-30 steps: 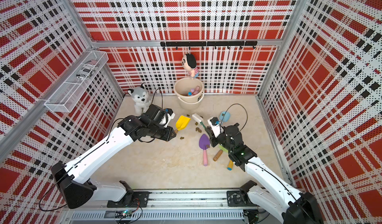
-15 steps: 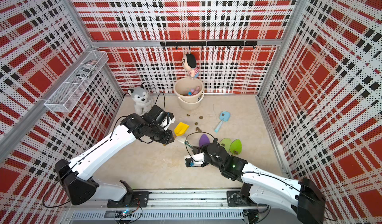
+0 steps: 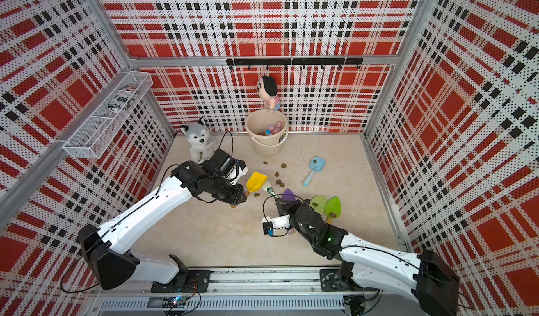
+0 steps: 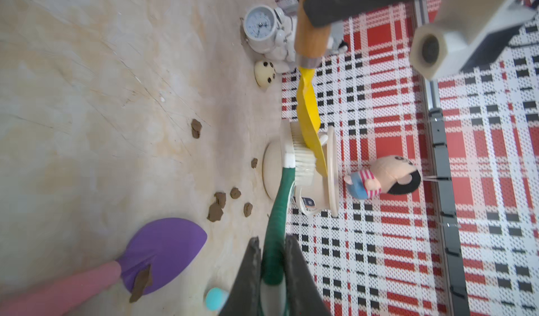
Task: Brush the soil off the hand trowel and place it into the bucket
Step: Brush off the soil from the hand trowel.
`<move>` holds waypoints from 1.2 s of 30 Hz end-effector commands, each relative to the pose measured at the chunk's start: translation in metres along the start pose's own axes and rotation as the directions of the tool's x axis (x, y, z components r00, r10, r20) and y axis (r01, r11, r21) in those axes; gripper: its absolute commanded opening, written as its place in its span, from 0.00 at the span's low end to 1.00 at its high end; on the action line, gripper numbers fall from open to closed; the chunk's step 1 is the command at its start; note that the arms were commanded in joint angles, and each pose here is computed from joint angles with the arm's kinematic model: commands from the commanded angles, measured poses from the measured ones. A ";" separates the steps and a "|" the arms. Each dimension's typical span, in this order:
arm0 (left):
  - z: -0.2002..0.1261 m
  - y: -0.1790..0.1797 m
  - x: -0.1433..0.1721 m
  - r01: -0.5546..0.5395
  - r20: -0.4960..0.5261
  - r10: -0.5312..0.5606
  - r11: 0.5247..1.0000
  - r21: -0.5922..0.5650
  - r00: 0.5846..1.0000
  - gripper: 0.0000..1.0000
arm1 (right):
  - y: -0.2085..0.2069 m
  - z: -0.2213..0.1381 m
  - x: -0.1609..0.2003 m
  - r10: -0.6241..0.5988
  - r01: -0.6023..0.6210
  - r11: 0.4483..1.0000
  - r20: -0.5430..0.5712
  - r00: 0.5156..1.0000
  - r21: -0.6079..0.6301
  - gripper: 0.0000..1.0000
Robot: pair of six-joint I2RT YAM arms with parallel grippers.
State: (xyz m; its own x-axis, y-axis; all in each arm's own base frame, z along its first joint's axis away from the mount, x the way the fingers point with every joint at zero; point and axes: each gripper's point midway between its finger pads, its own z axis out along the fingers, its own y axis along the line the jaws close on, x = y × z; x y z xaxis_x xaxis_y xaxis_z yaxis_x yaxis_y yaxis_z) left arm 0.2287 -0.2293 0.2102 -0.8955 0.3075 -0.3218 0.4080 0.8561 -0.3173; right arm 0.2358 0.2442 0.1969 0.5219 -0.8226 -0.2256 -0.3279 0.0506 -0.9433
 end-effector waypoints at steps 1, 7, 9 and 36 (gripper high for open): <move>-0.007 -0.005 0.003 -0.014 -0.001 0.014 0.999 0.032 1.000 0.00 | -0.042 -0.002 0.021 0.138 -0.123 0.973 -0.062 0.989 0.195 0.00; -0.018 -0.008 -0.005 -0.016 0.037 0.014 0.999 0.048 0.999 0.00 | -0.009 0.002 0.035 0.155 -0.145 0.984 -0.100 0.983 0.106 0.00; -0.020 -0.007 -0.007 -0.012 0.044 0.010 0.999 0.049 0.999 0.00 | 0.007 0.004 0.032 0.137 -0.134 0.990 -0.101 0.985 0.036 0.00; -0.005 0.000 -0.005 -0.007 0.011 0.006 0.999 0.049 1.000 0.00 | -0.032 -0.011 -0.012 -0.008 0.006 0.997 0.017 1.000 0.082 0.00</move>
State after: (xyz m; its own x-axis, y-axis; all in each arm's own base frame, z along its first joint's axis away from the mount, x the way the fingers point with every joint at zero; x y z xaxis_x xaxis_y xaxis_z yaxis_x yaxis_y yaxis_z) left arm 0.2330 -0.2283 0.2143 -0.8949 0.3003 -0.3301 0.4112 0.8423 -0.3486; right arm 0.2182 0.2548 0.1935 0.5814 -0.8002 -0.1476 -0.3045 -0.0458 -0.9514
